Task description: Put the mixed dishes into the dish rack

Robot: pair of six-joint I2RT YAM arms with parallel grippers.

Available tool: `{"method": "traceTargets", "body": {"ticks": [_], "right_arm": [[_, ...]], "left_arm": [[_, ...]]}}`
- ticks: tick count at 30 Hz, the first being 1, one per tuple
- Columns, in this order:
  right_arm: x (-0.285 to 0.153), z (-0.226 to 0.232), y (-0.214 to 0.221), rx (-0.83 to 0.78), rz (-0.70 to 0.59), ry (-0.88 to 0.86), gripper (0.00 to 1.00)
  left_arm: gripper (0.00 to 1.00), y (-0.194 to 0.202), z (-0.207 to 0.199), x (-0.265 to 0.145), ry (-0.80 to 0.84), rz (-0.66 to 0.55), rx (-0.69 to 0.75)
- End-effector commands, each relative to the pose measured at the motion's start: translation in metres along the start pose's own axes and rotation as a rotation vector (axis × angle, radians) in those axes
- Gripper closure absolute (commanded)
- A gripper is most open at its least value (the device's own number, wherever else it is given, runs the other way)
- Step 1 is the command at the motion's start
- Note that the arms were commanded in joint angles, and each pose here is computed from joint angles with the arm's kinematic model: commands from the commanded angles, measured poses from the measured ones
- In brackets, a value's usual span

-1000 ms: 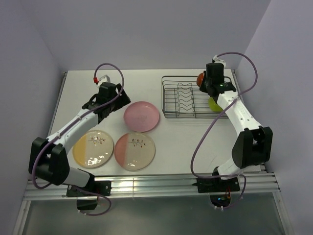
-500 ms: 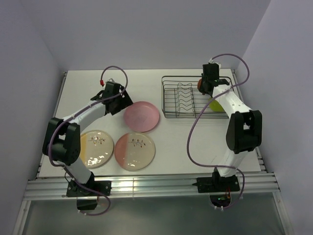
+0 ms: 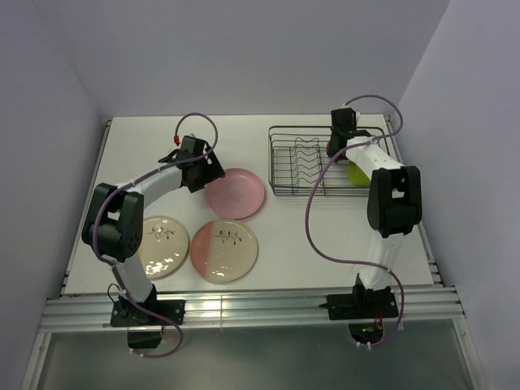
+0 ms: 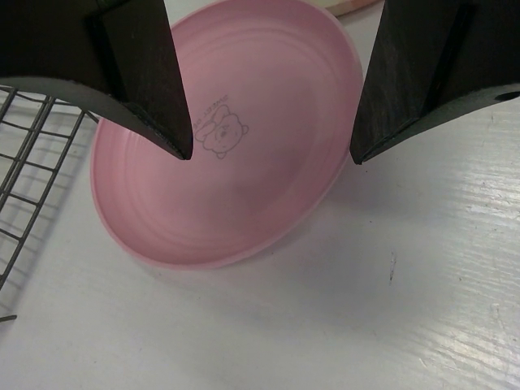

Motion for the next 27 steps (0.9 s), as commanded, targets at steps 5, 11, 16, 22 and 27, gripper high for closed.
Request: {"method": "traceTargets", "body": {"ticks": [5,11,16,22,27], "right_arm": [[0.0,-0.001,-0.027,0.008,-0.09,0.081,1.0],[0.001,-0.007,-0.016,-0.03,0.009,0.152,1.0],[0.002,-0.009,-0.011,-0.032,0.049,0.169,0.99],[0.005,-0.007,-0.002,-0.032,0.099,0.152,0.82],[0.009,-0.007,0.002,-0.032,0.121,0.158,0.74]], "left_arm": [[0.15,-0.014,-0.009,0.002,0.048,-0.033,0.025],[0.16,-0.011,-0.006,0.007,0.04,-0.018,0.03],[0.16,-0.01,-0.005,0.011,0.036,0.001,0.036],[0.15,-0.009,-0.003,0.01,0.023,0.002,0.039],[0.15,-0.006,0.001,0.009,0.002,-0.001,0.043]]}}
Point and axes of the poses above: each gripper's point midway between its finger pads, its own x axis out along the fingers, its own z axis along the line the jaws close on, y = z × x, the point moved 9 cm from there along -x, back along the fingers, and after that the axes turned 13 degrees about x, right-handed, at the moved point
